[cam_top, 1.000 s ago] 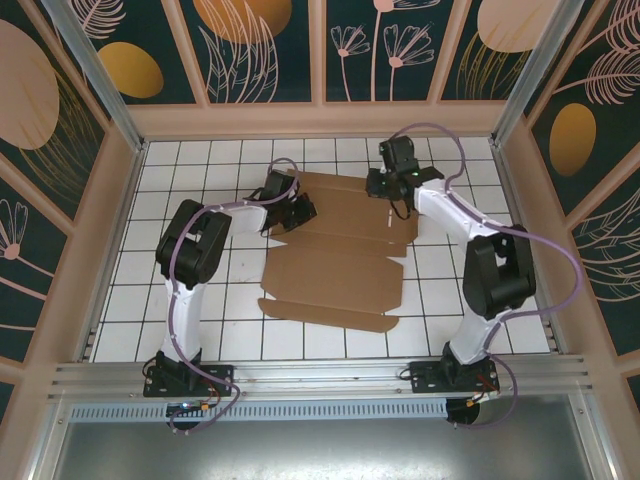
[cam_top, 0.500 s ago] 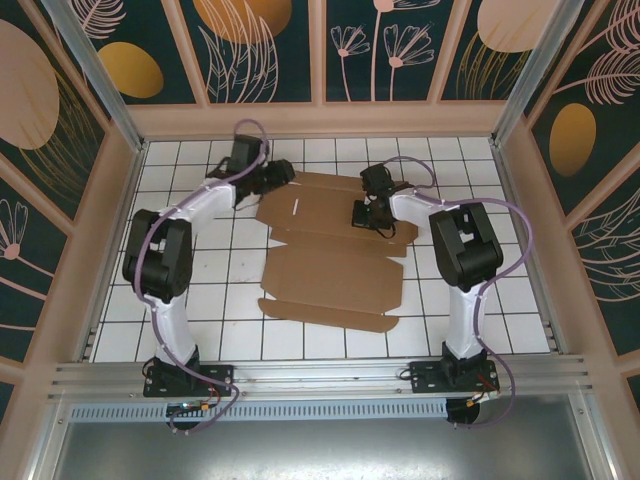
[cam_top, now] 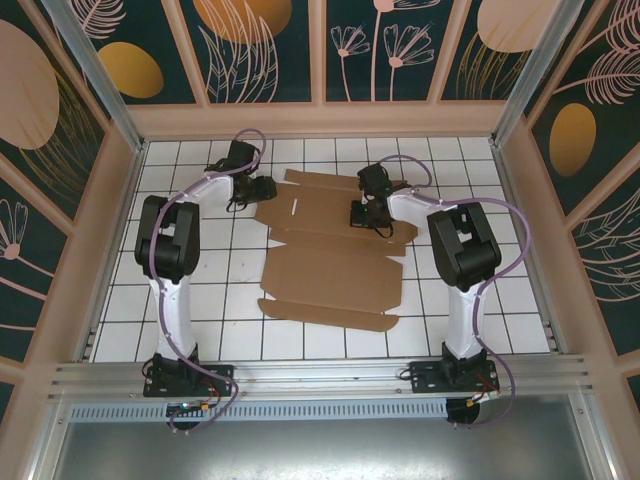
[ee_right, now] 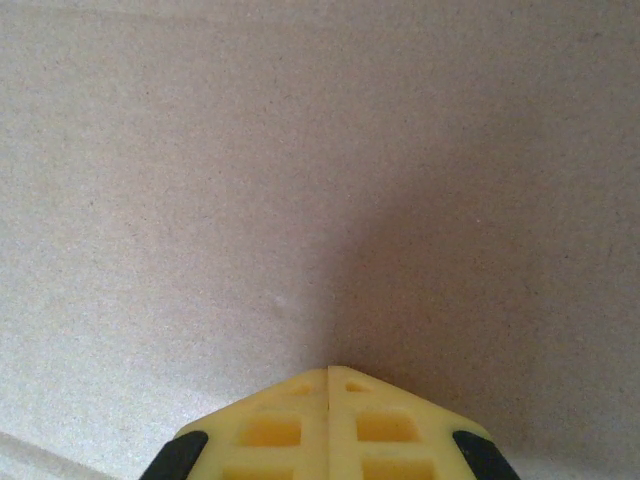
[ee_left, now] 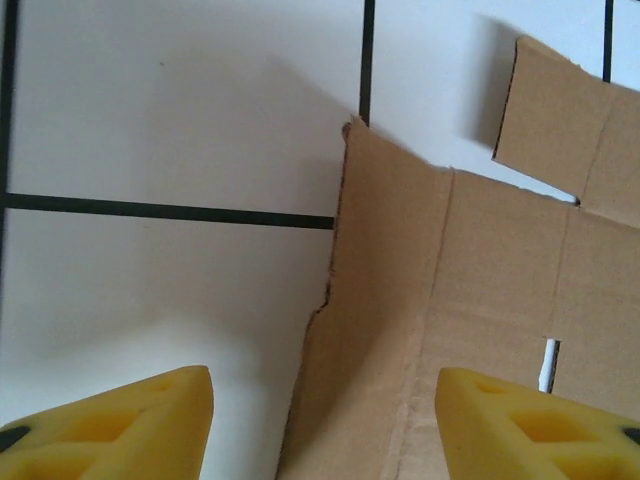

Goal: Fold the paper box

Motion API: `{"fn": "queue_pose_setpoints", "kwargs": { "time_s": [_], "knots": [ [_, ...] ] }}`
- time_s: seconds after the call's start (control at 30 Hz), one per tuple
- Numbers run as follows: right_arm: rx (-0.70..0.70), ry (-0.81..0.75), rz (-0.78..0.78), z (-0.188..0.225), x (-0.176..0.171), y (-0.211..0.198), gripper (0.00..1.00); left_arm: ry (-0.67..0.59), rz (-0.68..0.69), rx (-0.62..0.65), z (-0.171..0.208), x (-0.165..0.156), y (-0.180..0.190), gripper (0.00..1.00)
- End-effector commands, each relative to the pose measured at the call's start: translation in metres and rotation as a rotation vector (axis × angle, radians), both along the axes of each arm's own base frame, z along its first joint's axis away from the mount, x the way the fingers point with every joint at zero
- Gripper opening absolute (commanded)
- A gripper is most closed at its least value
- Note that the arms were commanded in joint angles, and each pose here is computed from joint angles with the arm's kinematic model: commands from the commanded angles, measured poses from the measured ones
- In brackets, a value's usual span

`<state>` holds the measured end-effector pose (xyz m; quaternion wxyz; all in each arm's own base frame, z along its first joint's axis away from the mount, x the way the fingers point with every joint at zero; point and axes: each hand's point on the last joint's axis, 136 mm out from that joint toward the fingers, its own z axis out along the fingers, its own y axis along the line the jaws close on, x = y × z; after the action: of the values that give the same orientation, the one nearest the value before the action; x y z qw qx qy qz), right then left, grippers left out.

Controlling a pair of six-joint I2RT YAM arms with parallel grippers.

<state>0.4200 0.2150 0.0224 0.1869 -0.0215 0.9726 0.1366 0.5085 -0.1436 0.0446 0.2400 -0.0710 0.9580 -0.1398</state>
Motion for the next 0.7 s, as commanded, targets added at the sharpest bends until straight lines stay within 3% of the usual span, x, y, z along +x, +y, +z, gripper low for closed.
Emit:
{"fn": "queue_pose_setpoints", "kwargs": {
  "time_s": [0.0, 0.1, 0.33, 0.67],
  "knots": [
    [-0.047, 0.088, 0.023, -0.032, -0.019, -0.003, 0.00, 0.007, -0.047, -0.085, 0.003, 0.001, -0.017, 0.56],
    [-0.046, 0.088, 0.024, -0.032, -0.020, -0.003, 0.00, -0.003, -0.060, -0.161, 0.007, -0.001, -0.028, 0.49],
    [-0.037, 0.089, 0.020, -0.033, -0.021, -0.003, 0.00, -0.008, -0.125, -0.378, 0.020, -0.008, -0.060, 0.44],
    [-0.043, 0.105, 0.020, -0.041, -0.024, -0.003, 0.00, 0.011, -0.194, -0.406, 0.016, -0.017, -0.084, 0.50]
  ]
}}
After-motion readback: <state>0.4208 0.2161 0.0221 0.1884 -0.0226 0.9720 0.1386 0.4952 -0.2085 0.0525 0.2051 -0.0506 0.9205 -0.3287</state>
